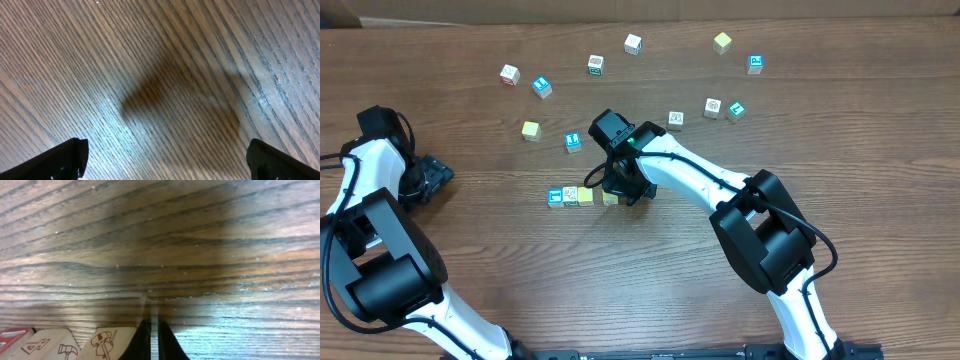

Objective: Form a horizontal line

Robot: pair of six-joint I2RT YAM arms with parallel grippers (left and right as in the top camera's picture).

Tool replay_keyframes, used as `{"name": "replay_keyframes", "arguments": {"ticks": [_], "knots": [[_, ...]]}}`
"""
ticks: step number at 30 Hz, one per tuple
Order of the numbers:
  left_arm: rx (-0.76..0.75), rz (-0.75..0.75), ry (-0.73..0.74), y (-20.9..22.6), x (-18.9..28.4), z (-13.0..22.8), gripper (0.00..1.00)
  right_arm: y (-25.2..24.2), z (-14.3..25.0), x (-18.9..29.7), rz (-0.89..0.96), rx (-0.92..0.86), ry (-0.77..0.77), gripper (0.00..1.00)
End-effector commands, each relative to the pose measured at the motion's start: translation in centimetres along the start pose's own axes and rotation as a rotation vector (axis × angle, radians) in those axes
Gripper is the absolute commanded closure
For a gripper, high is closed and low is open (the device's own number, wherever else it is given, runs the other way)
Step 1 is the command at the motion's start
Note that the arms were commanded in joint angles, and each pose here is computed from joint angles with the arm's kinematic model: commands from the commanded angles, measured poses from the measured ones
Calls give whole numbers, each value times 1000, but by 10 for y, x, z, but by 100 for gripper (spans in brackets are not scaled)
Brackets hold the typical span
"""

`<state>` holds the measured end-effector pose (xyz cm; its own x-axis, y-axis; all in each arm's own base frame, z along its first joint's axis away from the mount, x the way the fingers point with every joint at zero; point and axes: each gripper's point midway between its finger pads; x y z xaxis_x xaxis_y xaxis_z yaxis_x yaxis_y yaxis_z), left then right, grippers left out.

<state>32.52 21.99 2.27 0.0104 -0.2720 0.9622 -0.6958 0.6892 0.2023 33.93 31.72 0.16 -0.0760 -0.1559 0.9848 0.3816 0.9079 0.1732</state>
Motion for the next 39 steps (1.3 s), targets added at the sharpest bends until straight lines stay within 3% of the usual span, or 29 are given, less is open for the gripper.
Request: {"name": "replay_keyframes", "arguments": {"ticks": [1, 39], "knots": [[0, -12, 5, 3, -2, 2, 0, -9, 7, -3, 24, -4, 22, 96], [0, -12, 5, 3, -2, 2, 0, 7, 14, -4, -9, 17, -17, 96]]}}
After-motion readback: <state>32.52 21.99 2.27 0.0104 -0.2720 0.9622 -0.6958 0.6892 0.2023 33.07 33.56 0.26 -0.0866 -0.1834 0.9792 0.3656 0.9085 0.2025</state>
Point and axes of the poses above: each gripper's point midway between its finger pads, its own x axis back along the fingers, its own y axis along the line the jaws close on, z = x × y, and after that the axes turned 13 degrees about -x, right-handed
